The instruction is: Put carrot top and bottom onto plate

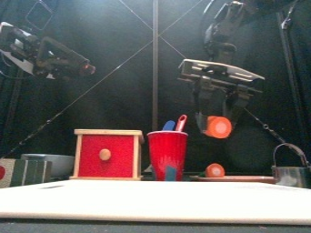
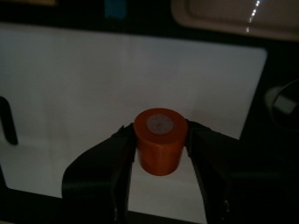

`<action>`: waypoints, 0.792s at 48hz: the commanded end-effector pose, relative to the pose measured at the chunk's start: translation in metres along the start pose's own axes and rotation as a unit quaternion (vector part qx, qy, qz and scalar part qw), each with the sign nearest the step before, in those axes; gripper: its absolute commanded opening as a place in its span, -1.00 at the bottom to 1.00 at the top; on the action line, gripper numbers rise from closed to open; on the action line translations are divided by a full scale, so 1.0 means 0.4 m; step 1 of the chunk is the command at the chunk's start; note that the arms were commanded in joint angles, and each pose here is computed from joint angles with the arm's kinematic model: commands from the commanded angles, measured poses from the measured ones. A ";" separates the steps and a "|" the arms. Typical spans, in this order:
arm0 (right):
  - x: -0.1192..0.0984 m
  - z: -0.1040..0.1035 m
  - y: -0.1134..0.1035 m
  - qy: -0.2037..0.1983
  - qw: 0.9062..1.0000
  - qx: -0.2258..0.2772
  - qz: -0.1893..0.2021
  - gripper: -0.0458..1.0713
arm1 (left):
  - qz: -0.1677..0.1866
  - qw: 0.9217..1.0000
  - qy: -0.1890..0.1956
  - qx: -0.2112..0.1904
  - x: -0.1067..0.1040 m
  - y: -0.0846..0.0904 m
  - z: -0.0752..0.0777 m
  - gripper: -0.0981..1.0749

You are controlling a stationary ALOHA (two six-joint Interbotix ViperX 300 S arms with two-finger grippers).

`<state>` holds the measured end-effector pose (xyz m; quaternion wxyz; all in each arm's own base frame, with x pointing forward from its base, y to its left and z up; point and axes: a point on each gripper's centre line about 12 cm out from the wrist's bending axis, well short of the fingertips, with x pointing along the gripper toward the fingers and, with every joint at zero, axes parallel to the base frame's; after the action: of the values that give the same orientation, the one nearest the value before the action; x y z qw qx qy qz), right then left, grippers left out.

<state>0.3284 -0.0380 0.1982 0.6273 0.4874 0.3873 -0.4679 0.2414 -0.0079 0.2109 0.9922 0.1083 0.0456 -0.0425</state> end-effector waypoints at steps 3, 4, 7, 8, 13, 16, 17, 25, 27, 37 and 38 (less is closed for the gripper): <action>-0.032 0.074 -0.049 -0.038 0.998 0.017 0.036 0.34 | 0.004 1.000 -0.008 0.000 0.006 0.006 0.012 0.41; -0.032 0.083 -0.056 -0.042 0.998 0.019 0.040 0.34 | 0.004 1.000 -0.009 0.000 0.005 0.006 0.013 0.41; -0.024 0.111 -0.080 -0.059 0.997 0.023 0.051 0.34 | 0.005 1.000 -0.008 0.000 0.005 0.007 0.013 0.41; -0.021 0.119 -0.087 -0.063 0.996 0.026 0.054 0.34 | 0.005 1.000 -0.008 0.000 0.005 0.007 0.013 0.41; 0.011 0.152 -0.118 -0.075 0.994 0.036 0.067 0.33 | 0.005 1.000 -0.008 0.000 0.005 0.007 0.011 0.41; 0.034 0.165 -0.132 -0.077 0.994 0.042 0.072 0.33 | 0.004 1.000 -0.007 -0.001 0.005 0.007 0.011 0.41; 0.042 0.169 -0.136 -0.077 0.993 0.043 0.071 0.33 | 0.005 1.000 -0.008 0.000 0.005 0.007 0.011 0.41; 0.099 0.185 -0.144 -0.077 0.994 0.042 0.071 0.33 | 0.004 1.000 -0.005 0.000 0.004 0.006 0.008 0.41; 0.112 0.190 -0.148 -0.078 0.994 0.041 0.066 0.33 | 0.004 1.000 -0.005 0.000 0.003 0.006 0.007 0.41; 0.156 0.236 -0.173 -0.094 0.994 0.035 0.037 0.34 | 0.004 1.000 -0.004 0.000 0.002 0.006 0.004 0.41; 0.158 0.241 -0.174 -0.096 0.994 0.034 0.036 0.34 | 0.004 1.000 -0.003 0.000 0.002 0.006 0.004 0.41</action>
<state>0.2787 -0.1414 0.1362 0.6538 0.4763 0.3057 -0.5022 0.2406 -0.0067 0.2088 0.9921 0.1081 0.0496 -0.0406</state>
